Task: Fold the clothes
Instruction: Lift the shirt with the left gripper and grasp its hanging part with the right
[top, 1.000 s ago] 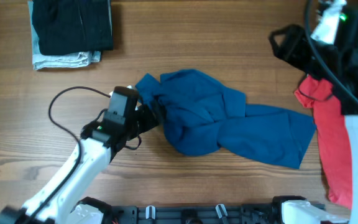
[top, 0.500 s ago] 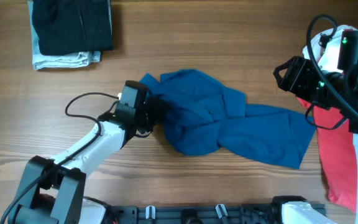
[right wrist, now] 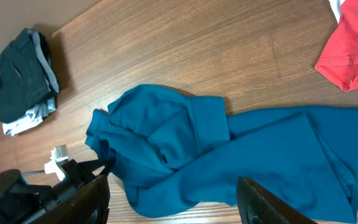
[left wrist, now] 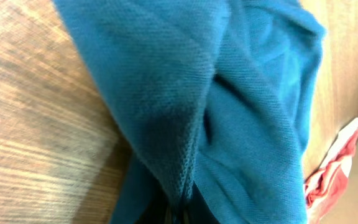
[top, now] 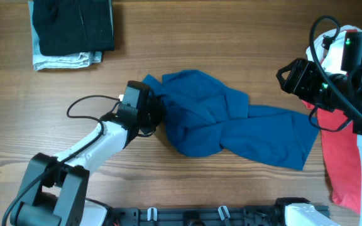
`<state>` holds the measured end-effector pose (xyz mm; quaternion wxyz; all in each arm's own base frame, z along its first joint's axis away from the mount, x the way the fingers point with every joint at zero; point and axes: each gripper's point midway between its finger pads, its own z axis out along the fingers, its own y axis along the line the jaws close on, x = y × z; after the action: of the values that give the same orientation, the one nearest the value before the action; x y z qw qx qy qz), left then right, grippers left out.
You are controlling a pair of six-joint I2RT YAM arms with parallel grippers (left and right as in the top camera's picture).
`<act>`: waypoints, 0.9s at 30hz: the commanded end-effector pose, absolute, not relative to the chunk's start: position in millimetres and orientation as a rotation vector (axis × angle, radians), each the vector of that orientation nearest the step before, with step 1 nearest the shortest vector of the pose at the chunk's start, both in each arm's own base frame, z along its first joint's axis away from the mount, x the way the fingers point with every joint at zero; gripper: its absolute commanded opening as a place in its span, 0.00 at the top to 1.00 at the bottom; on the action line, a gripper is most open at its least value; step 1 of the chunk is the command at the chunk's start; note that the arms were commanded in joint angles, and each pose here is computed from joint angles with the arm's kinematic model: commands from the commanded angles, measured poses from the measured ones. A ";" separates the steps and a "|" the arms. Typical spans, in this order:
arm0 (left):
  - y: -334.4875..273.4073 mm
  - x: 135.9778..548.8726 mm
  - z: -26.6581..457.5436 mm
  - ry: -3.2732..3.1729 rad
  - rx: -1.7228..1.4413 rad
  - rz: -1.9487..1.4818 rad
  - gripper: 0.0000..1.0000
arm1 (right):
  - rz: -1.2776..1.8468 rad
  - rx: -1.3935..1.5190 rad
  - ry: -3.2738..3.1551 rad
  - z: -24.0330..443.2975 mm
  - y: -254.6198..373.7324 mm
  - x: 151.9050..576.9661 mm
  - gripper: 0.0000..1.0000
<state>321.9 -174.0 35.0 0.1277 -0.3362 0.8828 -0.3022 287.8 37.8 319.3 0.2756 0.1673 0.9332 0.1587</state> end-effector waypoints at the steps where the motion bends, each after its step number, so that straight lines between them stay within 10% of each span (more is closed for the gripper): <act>1: -186.5 344.9 101.1 2.463 -0.719 -0.979 0.96 | 0.414 0.393 2.499 324.5 37.8 284.2 0.34; 8: -161.2 352.6 308.9 2.060 -0.559 -0.980 0.96 | 0.720 0.433 2.596 297.7 74.5 280.7 0.35; 17: -142.2 353.4 371.6 1.841 -0.561 -0.977 0.96 | 1.379 0.263 2.539 237.9 211.0 294.7 0.33; 23: -119.2 340.1 462.2 1.681 -0.497 -0.926 0.96 | 1.029 -0.244 2.330 229.6 230.8 318.6 0.43; 27: -118.2 336.5 480.7 1.634 -0.487 -0.949 0.96 | 0.879 -0.386 2.237 241.0 226.1 319.6 0.31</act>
<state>344.2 -129.0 445.7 0.5214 -0.2138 0.7223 -0.4010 316.3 233.9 234.3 0.2820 -0.0877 0.8687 0.3976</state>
